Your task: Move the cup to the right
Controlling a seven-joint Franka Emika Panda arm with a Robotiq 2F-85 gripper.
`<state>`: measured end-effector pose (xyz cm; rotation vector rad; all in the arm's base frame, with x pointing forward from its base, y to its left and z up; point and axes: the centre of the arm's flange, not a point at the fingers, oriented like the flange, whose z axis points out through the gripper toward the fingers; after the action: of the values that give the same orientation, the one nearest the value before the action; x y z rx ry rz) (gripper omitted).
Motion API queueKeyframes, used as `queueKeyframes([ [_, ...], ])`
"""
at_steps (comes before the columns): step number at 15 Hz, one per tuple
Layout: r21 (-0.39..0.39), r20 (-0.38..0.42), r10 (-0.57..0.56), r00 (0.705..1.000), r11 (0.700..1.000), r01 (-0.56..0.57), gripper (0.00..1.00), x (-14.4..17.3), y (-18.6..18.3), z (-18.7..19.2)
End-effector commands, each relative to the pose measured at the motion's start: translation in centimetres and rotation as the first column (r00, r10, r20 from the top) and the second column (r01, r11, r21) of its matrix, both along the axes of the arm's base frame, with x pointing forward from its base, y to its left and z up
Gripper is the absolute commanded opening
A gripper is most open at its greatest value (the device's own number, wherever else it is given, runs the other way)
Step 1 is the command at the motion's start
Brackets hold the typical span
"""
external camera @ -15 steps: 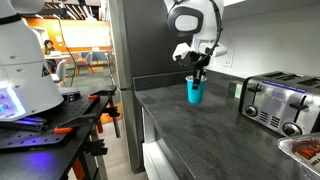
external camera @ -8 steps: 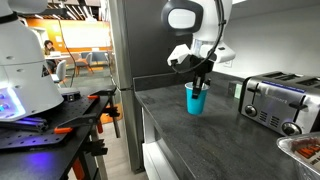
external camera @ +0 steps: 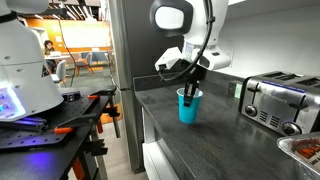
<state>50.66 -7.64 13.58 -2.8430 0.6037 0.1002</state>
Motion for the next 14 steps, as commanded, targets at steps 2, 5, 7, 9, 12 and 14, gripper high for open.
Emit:
queueKeyframes([
  [2, -0.034, 0.043, 0.021, 0.999, 0.999, -0.019, 0.01, -1.7, -1.5, -0.4],
  [5, -0.05, 0.069, 0.029, 0.997, 0.998, -0.026, 0.01, -1.7, -1.8, -1.2],
  [7, -0.048, 0.079, 0.022, 0.997, 0.999, -0.018, 0.01, -1.5, -1.6, -1.7],
  [9, -0.044, 0.078, 0.02, 0.997, 0.999, -0.017, 0.01, -1.5, -1.3, -2.3],
  [12, -0.036, 0.064, 0.021, 0.998, 0.999, -0.019, 0.01, -1.7, -1.3, -3.2],
  [14, -0.04, 0.057, 0.02, 0.998, 0.999, -0.017, 0.01, -1.9, -1.4, -3.8],
])
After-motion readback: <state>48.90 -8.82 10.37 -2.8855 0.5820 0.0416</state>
